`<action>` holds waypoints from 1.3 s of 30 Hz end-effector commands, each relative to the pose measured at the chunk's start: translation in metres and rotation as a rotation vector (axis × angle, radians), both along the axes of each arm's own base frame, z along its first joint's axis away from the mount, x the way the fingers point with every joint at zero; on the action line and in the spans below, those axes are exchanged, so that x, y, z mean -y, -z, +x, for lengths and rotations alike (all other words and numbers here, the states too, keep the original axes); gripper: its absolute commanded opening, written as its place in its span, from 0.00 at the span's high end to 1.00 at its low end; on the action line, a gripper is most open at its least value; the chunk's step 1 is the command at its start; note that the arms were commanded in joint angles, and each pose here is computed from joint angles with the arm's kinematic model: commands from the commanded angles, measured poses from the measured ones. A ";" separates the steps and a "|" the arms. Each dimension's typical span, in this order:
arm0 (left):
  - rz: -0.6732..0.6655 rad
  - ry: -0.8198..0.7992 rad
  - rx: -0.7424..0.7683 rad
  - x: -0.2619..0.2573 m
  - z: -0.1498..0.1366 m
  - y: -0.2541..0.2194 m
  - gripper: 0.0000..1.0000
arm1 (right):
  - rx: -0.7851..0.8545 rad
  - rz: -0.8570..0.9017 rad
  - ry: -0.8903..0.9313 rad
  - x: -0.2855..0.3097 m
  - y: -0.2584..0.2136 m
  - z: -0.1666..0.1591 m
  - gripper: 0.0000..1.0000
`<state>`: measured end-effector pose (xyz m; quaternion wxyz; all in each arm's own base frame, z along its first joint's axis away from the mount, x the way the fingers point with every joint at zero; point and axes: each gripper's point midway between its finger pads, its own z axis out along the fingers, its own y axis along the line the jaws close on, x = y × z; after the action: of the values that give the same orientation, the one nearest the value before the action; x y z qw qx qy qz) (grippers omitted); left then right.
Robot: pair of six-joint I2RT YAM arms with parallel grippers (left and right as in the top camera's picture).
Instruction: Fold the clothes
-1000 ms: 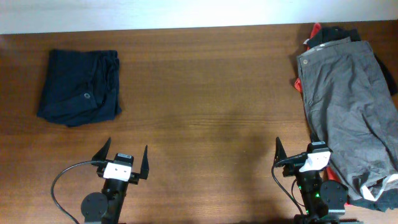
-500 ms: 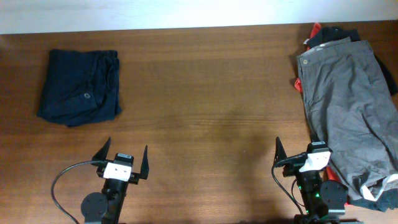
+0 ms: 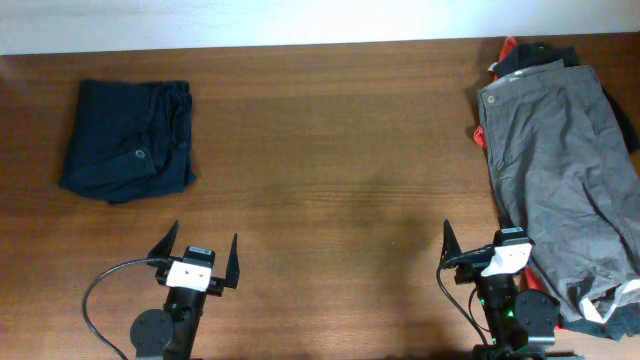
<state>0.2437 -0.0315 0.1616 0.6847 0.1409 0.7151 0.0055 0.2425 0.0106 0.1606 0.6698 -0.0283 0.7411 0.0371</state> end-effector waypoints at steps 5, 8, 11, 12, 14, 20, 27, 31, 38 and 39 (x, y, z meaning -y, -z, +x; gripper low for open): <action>-0.011 -0.006 0.004 -0.001 0.000 0.000 0.01 | 0.004 0.031 -0.009 -0.002 0.001 0.000 0.01; -0.019 0.047 0.018 0.008 -0.002 -0.004 0.01 | 0.004 0.108 -0.005 -0.002 -0.002 0.000 0.01; -0.046 0.115 0.038 0.019 -0.005 -0.011 0.01 | 0.027 0.116 -0.022 -0.005 -0.015 -0.002 0.01; -0.079 0.115 0.039 0.019 -0.005 -0.013 0.01 | 0.043 0.115 -0.023 -0.005 -0.025 -0.004 0.01; -0.138 0.125 0.048 0.021 -0.005 -0.019 0.01 | 0.062 0.113 -0.023 -0.005 -0.043 -0.006 0.01; -0.169 0.146 0.026 0.025 -0.003 -0.043 0.01 | 0.042 0.114 -0.018 -0.004 -0.097 -0.002 0.02; -0.187 0.178 -0.095 0.031 0.032 -0.113 0.01 | -0.137 0.122 -0.009 -0.001 -0.158 0.034 0.02; -0.201 0.195 -0.201 0.035 0.070 -0.139 0.01 | -0.210 0.126 0.000 0.001 -0.180 0.057 0.01; -0.220 0.216 -0.505 0.043 0.152 -0.139 0.01 | -0.427 0.054 0.038 0.014 -0.174 0.109 0.01; -0.199 0.226 -0.536 0.046 0.162 -0.135 0.01 | -0.463 0.035 0.031 0.015 -0.169 0.116 0.02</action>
<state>0.3829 -0.0695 0.2927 0.4958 0.1242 0.8426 -0.1697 0.3443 0.0025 0.3315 0.5013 0.0225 0.8620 0.0711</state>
